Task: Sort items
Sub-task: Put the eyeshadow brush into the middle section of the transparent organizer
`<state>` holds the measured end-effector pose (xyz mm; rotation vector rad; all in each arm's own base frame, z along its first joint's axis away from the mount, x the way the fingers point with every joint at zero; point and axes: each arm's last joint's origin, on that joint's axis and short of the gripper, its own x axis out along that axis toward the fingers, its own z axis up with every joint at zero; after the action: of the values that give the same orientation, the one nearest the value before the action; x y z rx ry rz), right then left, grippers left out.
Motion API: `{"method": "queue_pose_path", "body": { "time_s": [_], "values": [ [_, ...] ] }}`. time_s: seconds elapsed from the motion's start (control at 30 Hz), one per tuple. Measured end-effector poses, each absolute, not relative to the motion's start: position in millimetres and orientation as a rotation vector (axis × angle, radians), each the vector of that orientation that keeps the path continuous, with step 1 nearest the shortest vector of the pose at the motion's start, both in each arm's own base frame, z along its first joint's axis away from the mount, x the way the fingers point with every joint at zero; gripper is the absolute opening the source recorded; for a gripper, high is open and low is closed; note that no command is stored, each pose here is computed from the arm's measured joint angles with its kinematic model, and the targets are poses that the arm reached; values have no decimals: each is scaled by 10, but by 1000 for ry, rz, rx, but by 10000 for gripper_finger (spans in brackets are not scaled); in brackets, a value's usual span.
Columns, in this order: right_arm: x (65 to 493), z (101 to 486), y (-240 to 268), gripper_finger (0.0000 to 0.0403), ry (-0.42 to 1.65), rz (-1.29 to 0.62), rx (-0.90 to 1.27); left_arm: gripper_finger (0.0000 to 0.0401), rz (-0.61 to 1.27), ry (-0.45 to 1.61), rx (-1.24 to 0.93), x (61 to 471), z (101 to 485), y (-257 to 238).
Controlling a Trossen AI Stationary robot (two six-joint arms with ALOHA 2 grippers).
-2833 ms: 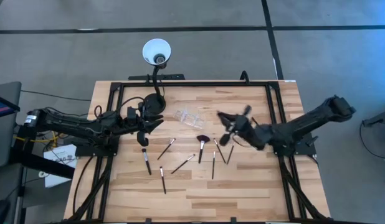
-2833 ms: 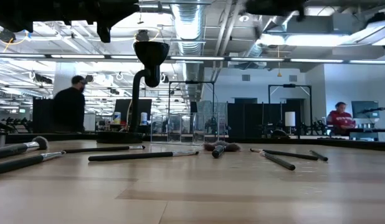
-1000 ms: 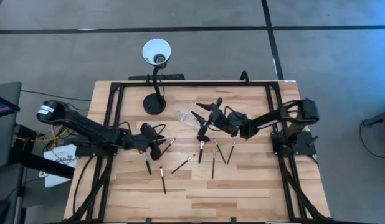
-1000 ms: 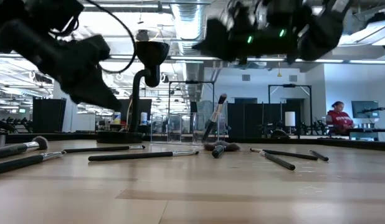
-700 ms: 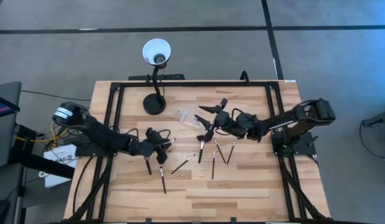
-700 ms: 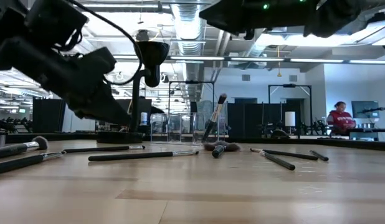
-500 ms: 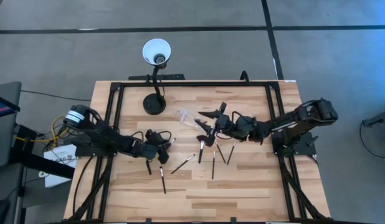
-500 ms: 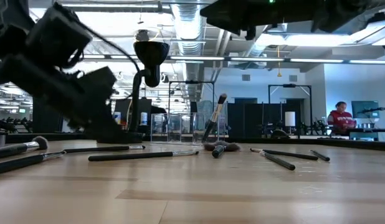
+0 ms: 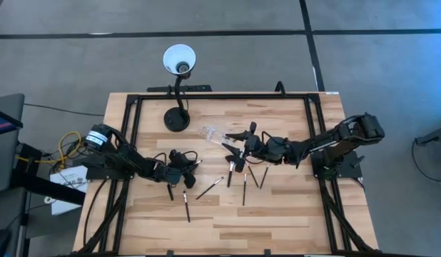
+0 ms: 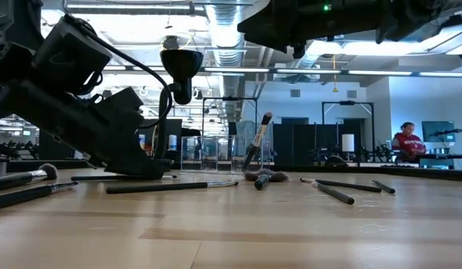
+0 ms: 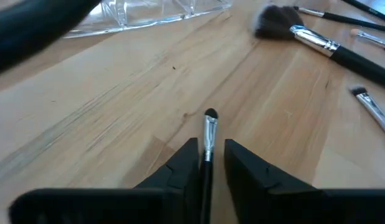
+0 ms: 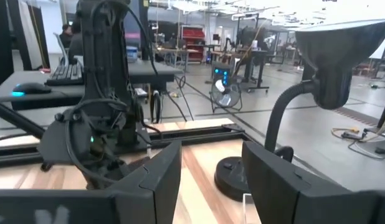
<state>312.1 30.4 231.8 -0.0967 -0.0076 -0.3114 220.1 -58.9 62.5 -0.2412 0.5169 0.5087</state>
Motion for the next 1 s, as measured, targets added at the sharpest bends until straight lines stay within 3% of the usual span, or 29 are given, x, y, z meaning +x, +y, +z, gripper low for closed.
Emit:
{"method": "queue_pose_path", "body": {
  "time_s": [0.13,0.37,0.5,0.63,0.77,0.87,1.0],
  "values": [
    [3121,2315,305,158,-3,-307,-98,15,510,520,-240,2197,621,-587],
    [3135,2294,346,150,4,-115,-15,12,448,495,-256,2212,750,-600],
    [3137,2254,337,146,42,-99,27,12,372,355,-237,2247,1118,-629],
    [3136,2244,334,143,52,-109,50,11,334,206,-132,2173,1533,-656],
    [3139,2244,310,138,42,-123,182,11,314,124,118,2060,1834,-685],
    [3204,2174,296,134,62,-134,222,11,339,105,276,2002,1945,-685],
    [3422,2081,326,132,90,-131,200,11,384,114,321,1996,1954,-670]
  ]
}}
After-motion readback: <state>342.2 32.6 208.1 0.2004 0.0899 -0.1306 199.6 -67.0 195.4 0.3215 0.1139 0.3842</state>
